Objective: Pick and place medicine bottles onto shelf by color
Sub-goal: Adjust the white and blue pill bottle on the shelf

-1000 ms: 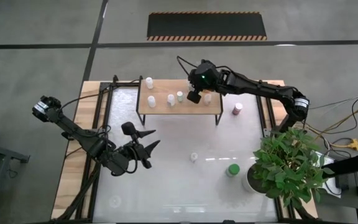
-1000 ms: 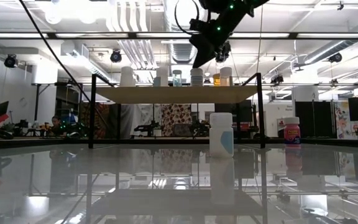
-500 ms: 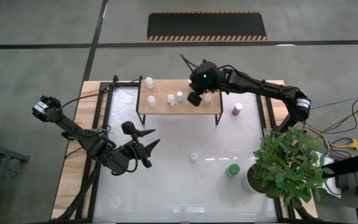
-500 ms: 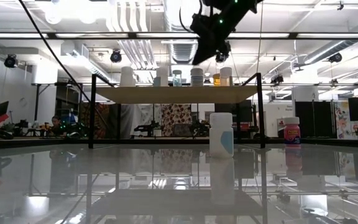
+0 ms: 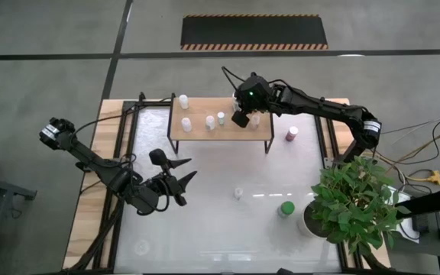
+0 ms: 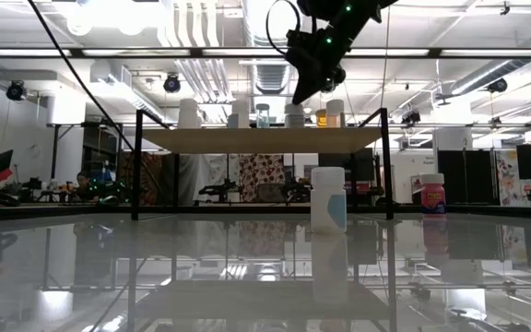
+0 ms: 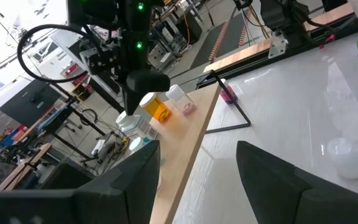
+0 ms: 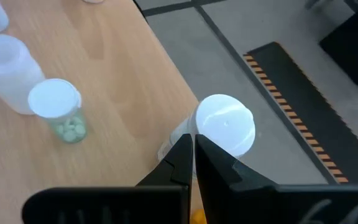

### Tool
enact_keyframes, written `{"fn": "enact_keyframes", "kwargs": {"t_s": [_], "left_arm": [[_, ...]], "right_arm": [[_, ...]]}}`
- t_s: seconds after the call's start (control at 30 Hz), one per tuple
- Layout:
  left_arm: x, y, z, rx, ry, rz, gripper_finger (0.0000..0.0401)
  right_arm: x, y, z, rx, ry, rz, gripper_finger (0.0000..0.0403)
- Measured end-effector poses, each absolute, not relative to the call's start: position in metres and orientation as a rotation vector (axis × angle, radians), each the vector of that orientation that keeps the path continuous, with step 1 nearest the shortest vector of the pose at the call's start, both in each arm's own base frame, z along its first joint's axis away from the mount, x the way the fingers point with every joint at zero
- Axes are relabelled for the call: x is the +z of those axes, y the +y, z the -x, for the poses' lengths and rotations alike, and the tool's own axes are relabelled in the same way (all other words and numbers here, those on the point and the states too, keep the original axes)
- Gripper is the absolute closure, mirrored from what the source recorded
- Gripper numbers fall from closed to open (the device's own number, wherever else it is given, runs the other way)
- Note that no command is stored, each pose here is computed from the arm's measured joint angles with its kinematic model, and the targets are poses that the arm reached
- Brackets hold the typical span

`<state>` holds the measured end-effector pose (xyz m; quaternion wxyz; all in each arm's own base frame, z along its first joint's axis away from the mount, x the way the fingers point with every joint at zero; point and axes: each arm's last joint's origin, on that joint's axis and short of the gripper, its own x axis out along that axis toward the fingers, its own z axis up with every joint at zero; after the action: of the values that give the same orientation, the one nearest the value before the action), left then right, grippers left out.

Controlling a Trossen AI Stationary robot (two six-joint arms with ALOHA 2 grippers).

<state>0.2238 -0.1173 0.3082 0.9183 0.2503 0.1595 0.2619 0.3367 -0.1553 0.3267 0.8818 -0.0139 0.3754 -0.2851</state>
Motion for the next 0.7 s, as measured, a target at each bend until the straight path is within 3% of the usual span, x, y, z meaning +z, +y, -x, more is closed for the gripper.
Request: {"fn": "enact_keyframes", "kwargs": {"t_s": [0.37,0.7], "left_arm": [[0.308,-0.117,-0.224,0.538,0.328,-0.514,0.0206],[0.308,-0.117,-0.224,0.538,0.328,-0.515,0.0206]], "right_arm": [[0.328,-0.157,-0.335,-0.649,0.799,0.067,0.0394],[0.334,-0.17,-0.341,-0.701,0.663,0.043,0.0394]]}}
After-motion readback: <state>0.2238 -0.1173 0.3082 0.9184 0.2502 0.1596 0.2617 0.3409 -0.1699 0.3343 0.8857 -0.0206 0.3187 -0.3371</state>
